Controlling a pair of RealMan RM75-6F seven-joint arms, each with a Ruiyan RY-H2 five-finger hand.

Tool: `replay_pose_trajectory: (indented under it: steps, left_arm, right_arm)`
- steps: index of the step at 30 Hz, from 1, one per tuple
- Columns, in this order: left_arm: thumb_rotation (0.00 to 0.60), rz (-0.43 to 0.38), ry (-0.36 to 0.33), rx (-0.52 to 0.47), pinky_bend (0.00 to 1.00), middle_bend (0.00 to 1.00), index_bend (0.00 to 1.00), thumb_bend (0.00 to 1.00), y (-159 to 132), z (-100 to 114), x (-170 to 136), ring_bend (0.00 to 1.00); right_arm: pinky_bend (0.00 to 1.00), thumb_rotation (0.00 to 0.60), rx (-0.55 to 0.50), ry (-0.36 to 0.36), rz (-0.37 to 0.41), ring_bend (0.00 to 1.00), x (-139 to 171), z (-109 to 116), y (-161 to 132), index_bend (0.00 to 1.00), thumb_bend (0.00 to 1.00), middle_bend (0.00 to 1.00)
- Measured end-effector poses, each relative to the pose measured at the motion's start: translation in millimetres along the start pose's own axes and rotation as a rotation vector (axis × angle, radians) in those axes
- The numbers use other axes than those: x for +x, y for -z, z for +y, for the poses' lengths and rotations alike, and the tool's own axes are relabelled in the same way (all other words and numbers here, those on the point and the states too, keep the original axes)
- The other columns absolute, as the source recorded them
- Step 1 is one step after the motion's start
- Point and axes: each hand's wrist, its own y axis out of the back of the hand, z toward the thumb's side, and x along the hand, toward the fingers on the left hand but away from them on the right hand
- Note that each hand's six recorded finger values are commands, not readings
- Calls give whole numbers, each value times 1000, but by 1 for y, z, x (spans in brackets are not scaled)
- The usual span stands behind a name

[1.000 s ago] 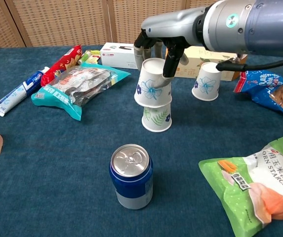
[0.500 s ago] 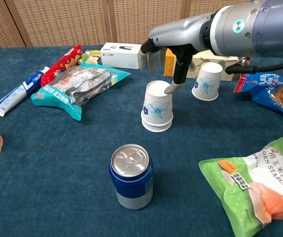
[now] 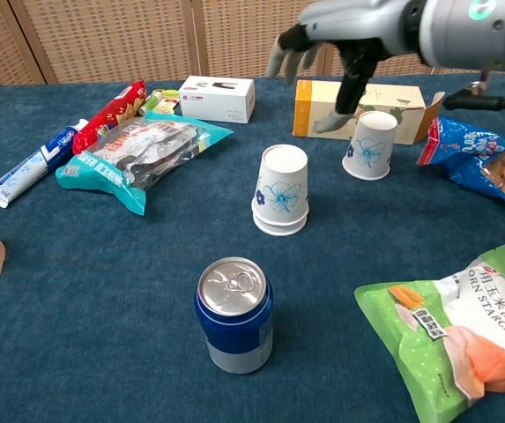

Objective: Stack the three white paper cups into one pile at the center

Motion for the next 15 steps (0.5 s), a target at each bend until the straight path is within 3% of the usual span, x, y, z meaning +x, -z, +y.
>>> replay_pose_trajectory:
  steps: [5, 15]
  left_arm:
    - [600, -3, 1, 0, 73, 0, 0, 457, -2, 0, -1, 0]
    - [600, 1, 6, 12, 73, 0, 0, 458, -4, 1, -3, 0]
  right_arm:
    - [444, 600, -22, 31, -61, 68, 1, 1, 33, 61, 275, 170]
    - [451, 600, -37, 24, -106, 65, -17, -14, 67, 52, 276, 167]
